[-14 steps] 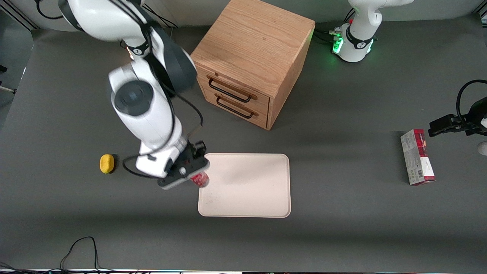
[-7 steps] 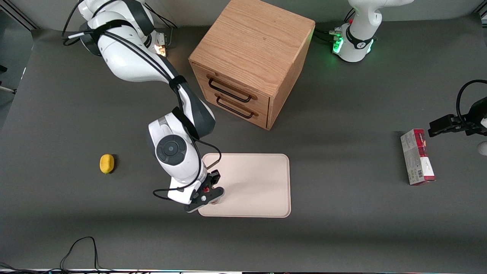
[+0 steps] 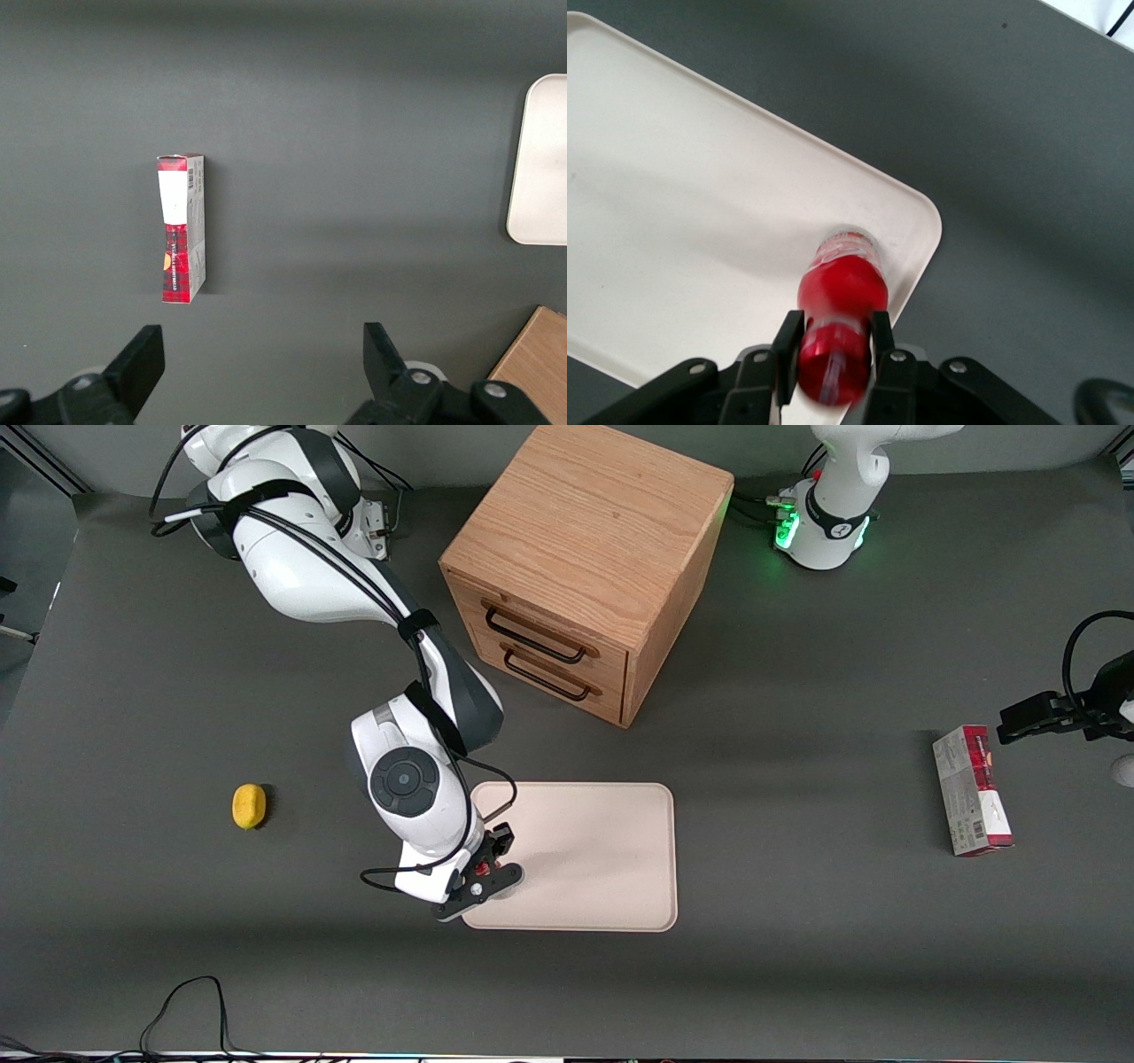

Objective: Place coke bottle on tray

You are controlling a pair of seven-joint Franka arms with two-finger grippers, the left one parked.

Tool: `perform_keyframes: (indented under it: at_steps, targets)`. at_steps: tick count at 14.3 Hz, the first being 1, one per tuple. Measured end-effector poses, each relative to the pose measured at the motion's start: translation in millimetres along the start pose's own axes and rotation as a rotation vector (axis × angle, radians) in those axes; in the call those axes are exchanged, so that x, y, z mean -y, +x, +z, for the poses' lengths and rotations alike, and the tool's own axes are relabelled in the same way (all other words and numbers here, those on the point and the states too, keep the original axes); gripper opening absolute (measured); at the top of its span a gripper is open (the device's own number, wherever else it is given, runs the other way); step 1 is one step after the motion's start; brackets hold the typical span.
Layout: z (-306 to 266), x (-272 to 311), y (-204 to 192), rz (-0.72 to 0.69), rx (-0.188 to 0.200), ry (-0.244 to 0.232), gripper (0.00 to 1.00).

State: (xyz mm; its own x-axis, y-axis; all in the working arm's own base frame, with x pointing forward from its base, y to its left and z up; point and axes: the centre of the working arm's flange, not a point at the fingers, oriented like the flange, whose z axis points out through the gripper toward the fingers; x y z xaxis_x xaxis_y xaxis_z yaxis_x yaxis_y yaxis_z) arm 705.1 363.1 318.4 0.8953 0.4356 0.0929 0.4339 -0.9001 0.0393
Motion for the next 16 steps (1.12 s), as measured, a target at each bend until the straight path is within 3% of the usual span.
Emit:
perform_keyframes:
  at_steps: [2,3,6,8,9,12,16]
  targets:
    - [1,0,0,0.0,0.001,0.0,0.48]
    - [1,0,0,0.0,0.001,0.0,0.48]
    - [-5,0,2,0.001,-0.011,0.0,0.76]
    - [-24,-1,6,0.003,-0.041,0.001,0.96]
    - [-42,-1,6,0.003,-0.048,0.0,1.0]
    - [-117,-4,-4,0.007,-0.039,-0.005,1.0]
    - [-206,-13,-40,0.057,0.046,-0.018,1.0]
